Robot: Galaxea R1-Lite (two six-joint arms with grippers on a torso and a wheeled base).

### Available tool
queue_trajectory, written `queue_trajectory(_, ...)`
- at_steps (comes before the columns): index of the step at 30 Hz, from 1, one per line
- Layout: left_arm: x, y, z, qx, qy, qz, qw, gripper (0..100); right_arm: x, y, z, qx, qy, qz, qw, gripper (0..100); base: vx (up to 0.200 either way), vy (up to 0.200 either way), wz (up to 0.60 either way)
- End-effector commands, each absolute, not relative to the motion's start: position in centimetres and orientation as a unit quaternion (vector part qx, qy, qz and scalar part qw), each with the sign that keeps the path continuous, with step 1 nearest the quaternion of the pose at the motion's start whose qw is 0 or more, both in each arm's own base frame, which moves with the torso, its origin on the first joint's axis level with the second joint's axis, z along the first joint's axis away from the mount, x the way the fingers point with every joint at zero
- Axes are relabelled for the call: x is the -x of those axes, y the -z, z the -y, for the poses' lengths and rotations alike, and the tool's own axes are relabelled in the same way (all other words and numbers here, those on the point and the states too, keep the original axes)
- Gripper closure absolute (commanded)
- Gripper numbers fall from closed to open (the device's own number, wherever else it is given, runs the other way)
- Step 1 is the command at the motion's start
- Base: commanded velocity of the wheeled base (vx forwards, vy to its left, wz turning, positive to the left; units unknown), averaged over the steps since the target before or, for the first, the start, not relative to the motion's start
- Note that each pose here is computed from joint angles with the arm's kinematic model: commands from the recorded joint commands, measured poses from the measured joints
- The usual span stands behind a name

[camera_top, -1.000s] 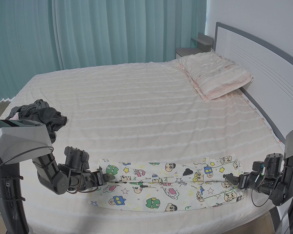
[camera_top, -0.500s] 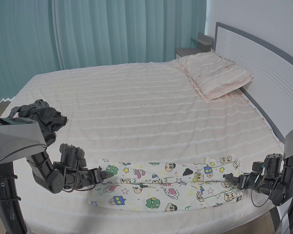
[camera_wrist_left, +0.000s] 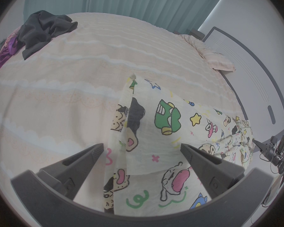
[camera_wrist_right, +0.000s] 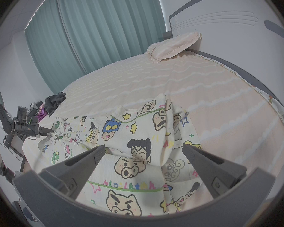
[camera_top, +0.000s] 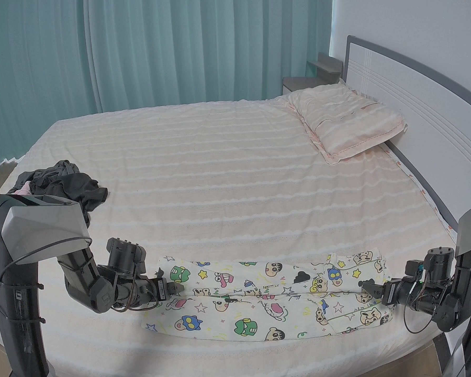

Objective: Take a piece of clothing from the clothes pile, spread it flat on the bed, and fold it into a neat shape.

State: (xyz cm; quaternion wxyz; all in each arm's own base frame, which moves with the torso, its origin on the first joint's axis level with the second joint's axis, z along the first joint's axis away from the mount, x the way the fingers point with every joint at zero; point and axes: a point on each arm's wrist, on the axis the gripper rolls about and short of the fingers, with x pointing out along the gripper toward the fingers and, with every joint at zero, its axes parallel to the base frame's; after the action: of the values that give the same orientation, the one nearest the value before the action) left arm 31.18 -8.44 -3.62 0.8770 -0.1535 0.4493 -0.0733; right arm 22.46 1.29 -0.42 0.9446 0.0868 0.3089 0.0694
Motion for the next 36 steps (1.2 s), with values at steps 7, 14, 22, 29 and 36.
queue_trajectory(7, -30.8, 4.1, 9.5, 0.143, 0.086, -0.458, 0.873, 0, -22.5, 0.4, -1.3, -0.087, -0.07, -0.306, 0.945, 0, 0.0, 0.0, 0.0)
queue_trajectory(14, -31.3, 4.3, 9.6, 0.128, 0.082, -0.455, 0.877, 0, -22.5, 0.4, -1.3, -0.087, -0.07, -0.305, 0.946, 0, 0.0, 0.0, 0.0)
queue_trajectory(22, -31.3, 4.3, 9.9, 0.121, 0.079, -0.456, 0.878, 100, -22.5, 0.4, -1.3, -0.087, -0.07, -0.305, 0.946, 0, 0.0, 0.0, 0.0)
queue_trajectory(29, -31.4, 4.1, 9.8, 0.123, 0.078, -0.453, 0.879, 100, -22.6, 0.3, -1.2, -0.087, -0.068, -0.302, 0.947, 0, 0.0, 0.0, 0.0)
queue_trajectory(36, -31.2, 3.2, 9.7, 0.129, 0.078, -0.445, 0.883, 100, -22.5, -0.2, -1.0, -0.089, -0.065, -0.293, 0.95, 0, 0.0, 0.0, 0.0)
